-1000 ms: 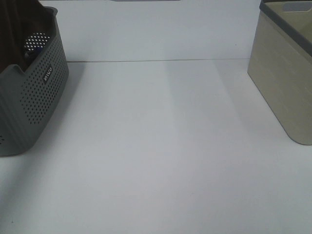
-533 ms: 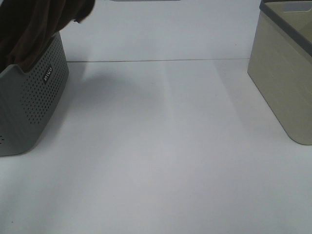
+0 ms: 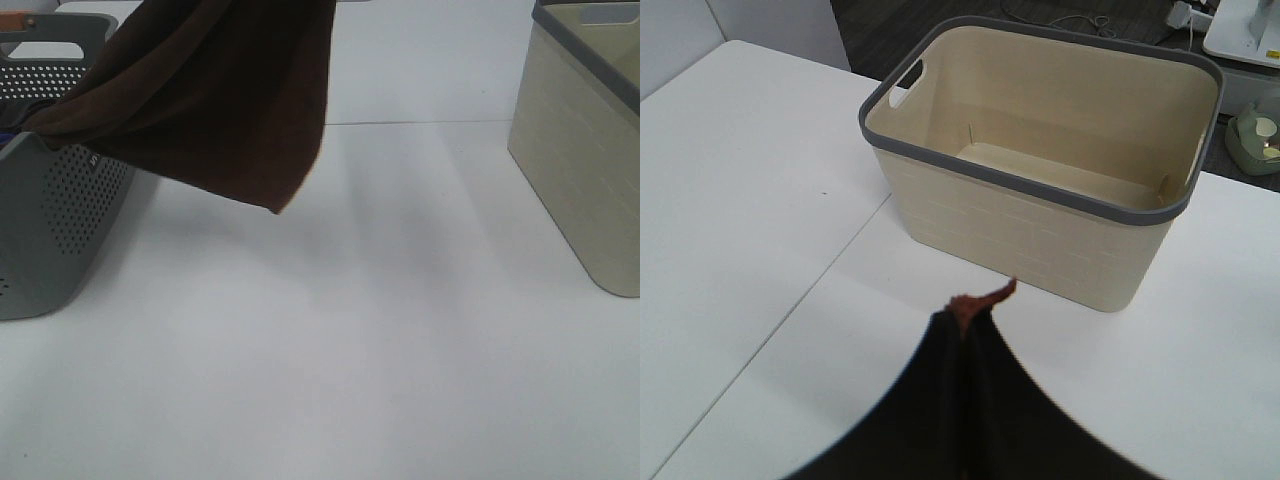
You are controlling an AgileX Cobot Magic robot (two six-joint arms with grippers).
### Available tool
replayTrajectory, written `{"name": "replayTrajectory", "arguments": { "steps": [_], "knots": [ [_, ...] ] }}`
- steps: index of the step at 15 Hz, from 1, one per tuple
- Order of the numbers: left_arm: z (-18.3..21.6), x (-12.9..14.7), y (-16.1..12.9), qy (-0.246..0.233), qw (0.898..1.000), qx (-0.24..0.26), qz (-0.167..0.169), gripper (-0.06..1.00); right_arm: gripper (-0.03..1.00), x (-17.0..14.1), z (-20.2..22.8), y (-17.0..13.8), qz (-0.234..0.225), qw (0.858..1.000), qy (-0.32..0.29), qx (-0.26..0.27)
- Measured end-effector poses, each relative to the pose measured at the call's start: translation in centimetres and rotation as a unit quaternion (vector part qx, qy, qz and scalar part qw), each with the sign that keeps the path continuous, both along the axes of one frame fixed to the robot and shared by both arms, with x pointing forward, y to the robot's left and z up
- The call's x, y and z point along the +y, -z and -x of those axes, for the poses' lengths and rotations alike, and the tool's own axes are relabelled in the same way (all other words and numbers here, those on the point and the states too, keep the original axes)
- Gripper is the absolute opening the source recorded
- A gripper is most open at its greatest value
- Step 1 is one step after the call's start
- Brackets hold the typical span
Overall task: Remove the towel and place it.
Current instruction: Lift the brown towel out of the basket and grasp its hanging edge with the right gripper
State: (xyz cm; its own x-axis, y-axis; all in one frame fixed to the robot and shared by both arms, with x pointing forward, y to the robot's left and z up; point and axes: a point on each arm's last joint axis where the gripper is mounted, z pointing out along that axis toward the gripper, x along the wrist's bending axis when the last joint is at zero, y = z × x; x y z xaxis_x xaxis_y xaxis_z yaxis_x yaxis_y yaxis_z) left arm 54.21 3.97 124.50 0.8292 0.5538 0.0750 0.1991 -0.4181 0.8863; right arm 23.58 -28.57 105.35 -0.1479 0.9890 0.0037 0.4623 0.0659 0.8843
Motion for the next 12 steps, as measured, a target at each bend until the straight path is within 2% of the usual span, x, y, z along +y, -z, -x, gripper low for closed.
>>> {"name": "replayTrajectory", "arguments": {
  "steps": [2, 4, 7, 9, 12],
  "knots": [
    [0.2, -0.2, -0.1, 0.008, 1.000, 0.011, 0.014, 0.00, 0.75, 0.8, -1.3, -0.2, -0.042, 0.998, -0.025, 0.039],
    [0.4, -0.3, -0.2, 0.015, 0.999, 0.020, 0.027, 0.00, 0.75, 1.2, -2.7, -0.5, -0.060, 0.995, -0.045, 0.066],
    [0.4, -0.4, -0.2, 0.016, 0.999, 0.021, 0.028, 0.00, 0.75, 2.0, -6.5, -0.6, -0.095, 0.985, -0.080, 0.120],
    [0.4, -0.4, -0.2, 0.016, 0.999, 0.021, 0.028, 0.00, 0.75, 2.8, -9.6, -0.4, -0.118, 0.976, -0.124, 0.138],
    [0.4, -0.4, -0.2, 0.016, 0.999, 0.021, 0.028, 0.00, 0.74, 4.2, -14.1, 0.5, -0.154, 0.955, -0.218, 0.132]
  ]
}}
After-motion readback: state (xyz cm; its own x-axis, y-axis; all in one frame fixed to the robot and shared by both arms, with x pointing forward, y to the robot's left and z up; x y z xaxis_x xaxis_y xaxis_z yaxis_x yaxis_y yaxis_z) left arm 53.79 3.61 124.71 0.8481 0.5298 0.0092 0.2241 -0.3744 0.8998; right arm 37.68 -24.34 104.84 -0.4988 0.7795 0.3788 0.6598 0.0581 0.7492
